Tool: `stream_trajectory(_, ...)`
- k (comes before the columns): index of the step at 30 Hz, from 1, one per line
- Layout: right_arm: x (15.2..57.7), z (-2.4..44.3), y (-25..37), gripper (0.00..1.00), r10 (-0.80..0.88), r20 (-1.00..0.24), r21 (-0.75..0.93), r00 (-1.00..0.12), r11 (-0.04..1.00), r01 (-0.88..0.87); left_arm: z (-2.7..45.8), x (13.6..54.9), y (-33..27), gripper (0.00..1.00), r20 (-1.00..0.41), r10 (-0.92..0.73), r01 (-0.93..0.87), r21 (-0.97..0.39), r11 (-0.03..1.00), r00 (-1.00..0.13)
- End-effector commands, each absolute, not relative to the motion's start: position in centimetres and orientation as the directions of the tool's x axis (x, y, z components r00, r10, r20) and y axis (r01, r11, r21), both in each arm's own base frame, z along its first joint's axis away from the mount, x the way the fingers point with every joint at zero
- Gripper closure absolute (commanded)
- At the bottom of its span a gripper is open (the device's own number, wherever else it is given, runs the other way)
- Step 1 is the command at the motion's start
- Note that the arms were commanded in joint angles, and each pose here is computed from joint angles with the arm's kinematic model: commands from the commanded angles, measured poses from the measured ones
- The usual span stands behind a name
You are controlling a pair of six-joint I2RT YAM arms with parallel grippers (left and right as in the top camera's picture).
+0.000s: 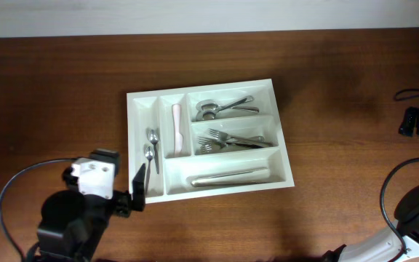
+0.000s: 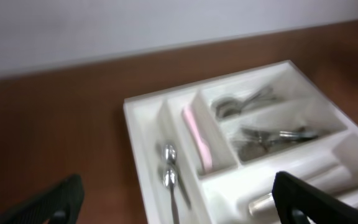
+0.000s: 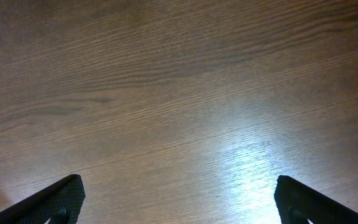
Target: Pack container
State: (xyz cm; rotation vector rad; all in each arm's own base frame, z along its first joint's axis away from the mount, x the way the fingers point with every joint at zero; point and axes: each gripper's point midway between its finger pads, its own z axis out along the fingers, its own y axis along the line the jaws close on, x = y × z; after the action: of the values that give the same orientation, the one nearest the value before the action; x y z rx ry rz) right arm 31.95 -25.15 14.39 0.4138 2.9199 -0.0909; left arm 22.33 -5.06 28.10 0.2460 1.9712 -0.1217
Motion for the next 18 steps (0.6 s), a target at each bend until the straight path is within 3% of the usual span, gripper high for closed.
stream_trajectory(1, 32.0, 14.4, -25.1, 0.01, 0.271, -0.2, -0.029, -0.941, 0.959, 0.282, 27.0, 21.8, -6.2, 0.01, -0.935, 0.24, 0.346, 0.141, 0.928, -0.261)
stream_trajectory(12, 32.0, 14.4, -25.1, 0.01, 0.271, -0.2, -0.029, -0.942, 0.959, 0.282, 24.0, 21.5, -2.5, 0.01, -0.97, 0.204, 0.166, 0.181, 0.969, -0.133)
stream_trajectory(18, 32.0, 14.4, -25.1, 0.01, 0.271, -0.2, -0.029, -0.941, 0.959, 0.282, 25.1, 21.5, -3.3, 0.01, -0.959, 0.274, 0.176, 0.283, 0.943, 0.075)
